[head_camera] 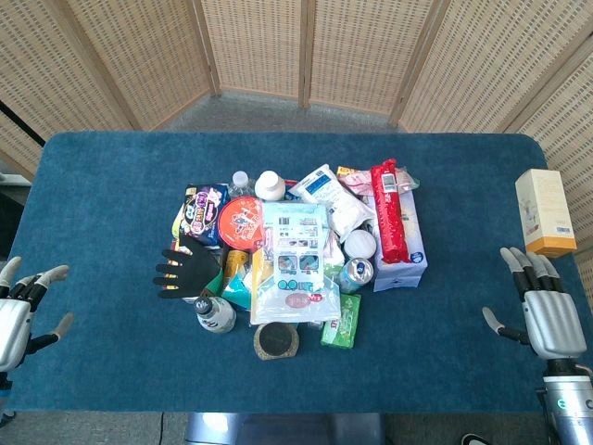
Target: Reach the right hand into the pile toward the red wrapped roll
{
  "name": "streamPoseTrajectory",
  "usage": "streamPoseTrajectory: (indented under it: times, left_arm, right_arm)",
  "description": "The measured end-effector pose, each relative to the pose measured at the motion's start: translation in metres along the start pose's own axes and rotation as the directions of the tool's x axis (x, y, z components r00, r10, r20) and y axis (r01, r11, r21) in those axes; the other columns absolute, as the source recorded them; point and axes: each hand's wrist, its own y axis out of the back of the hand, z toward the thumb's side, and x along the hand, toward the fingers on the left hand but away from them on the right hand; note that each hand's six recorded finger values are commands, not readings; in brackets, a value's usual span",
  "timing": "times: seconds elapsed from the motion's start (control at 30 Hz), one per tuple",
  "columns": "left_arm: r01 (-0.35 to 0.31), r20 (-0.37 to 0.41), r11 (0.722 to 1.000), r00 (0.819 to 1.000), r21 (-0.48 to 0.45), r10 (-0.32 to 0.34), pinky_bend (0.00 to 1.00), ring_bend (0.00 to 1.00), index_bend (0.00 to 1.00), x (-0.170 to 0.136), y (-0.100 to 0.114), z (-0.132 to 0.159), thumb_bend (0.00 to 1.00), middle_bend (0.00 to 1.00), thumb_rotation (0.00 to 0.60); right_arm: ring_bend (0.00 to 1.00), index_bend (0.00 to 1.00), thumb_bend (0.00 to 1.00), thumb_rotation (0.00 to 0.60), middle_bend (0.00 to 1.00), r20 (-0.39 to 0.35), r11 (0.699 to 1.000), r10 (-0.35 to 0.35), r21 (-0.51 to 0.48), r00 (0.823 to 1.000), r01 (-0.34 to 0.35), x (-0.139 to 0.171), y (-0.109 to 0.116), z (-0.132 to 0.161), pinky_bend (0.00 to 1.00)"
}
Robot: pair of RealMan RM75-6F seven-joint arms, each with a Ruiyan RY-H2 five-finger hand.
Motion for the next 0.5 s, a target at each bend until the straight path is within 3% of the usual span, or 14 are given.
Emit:
streamPoseTrajectory:
  times: [0.37,0.5]
  left_arm:
    - [0.000,0.006,1.000,1.000,-0.008,0.000,0.00,0.34,0.17,-0.002,-0.001,0.000,0.34,0.32,0.600]
    - [0.000,0.016,1.000,1.000,-0.008,0.000,0.00,0.34,0.16,-0.002,0.001,0.003,0.34,0.32,0.600]
  right_arm:
    - [0.00,0.00,0.31,0.489,0.00,-0.012,0.998,0.032,-0.049,0.999,-0.033,-0.004,-0.007,-0.001,0.00]
    - [0.00,0.00,0.31,0.540,0.00,-0.046,0.997,0.006,-0.082,0.999,-0.009,-0.016,0.001,0.002,0.00]
